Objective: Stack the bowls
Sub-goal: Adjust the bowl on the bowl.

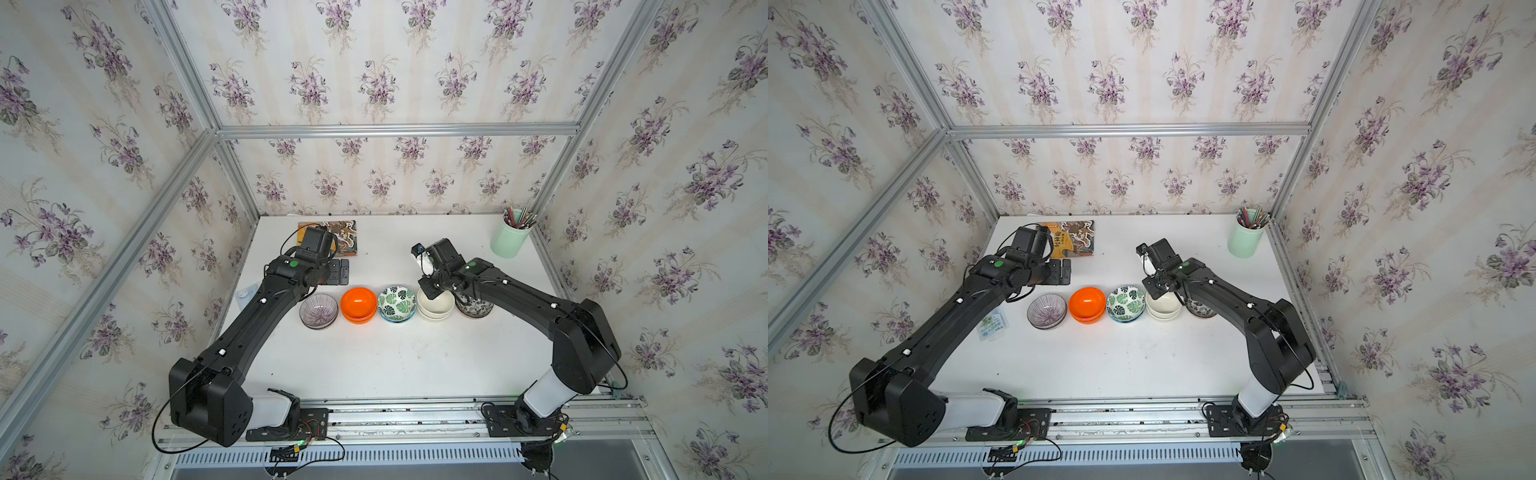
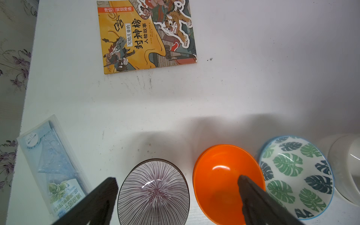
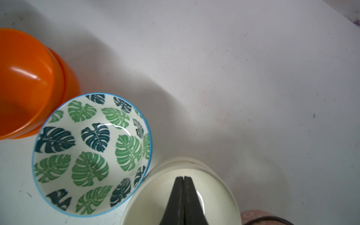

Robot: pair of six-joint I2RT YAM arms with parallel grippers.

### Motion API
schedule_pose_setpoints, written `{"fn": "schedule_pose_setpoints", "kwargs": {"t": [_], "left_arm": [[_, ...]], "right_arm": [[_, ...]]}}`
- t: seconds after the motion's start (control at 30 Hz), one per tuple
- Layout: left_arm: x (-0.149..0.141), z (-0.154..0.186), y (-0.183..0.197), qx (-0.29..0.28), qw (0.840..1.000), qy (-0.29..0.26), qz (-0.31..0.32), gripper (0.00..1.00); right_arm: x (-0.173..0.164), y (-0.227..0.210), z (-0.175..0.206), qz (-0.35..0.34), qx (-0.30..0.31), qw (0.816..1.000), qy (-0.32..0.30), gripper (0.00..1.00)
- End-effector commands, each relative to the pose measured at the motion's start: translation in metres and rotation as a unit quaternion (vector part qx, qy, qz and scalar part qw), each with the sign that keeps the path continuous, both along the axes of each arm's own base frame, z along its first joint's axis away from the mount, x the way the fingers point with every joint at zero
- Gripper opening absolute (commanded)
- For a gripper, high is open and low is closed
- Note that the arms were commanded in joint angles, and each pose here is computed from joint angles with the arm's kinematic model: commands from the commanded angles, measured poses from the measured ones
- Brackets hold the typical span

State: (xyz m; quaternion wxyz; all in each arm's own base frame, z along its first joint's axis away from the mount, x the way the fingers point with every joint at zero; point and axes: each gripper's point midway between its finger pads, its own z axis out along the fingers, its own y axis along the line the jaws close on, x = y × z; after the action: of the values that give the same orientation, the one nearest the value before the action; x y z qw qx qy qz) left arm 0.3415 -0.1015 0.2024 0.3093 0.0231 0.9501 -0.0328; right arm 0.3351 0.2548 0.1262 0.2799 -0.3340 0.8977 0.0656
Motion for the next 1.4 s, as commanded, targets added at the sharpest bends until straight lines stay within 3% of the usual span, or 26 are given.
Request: {"fn": "schedule_pose_setpoints", "kwargs": {"t": [0.0,0.27,1.0,1.37], "left_arm": [[0.0,0.001,-0.003,-0.003,1.0,0.001,-0.005,1.0],[0.0,0.0,-0.003,-0.004,1.0,0.0,-0.004,1.0],[-0.001,-0.002,-0.006,-0.006,1.0,0.001,-0.005,1.0],[-0.002,0.0,-0.004,-0.004,1.0,-0.002,-0.005,1.0]], "right_arm": [[-0.013,0.003,-0.004,-0.001,-0.01,1.0,0.008,0.0],[-0.034,0.003,-0.012,0.003,-0.003,1.0,0.016,0.0],[-0.04,0.013,-0.018,0.018,-0.009,1.0,0.018,0.0],[-0.022,0.002,0.014,-0.011,0.012,1.0,-0.021,0.0]]}}
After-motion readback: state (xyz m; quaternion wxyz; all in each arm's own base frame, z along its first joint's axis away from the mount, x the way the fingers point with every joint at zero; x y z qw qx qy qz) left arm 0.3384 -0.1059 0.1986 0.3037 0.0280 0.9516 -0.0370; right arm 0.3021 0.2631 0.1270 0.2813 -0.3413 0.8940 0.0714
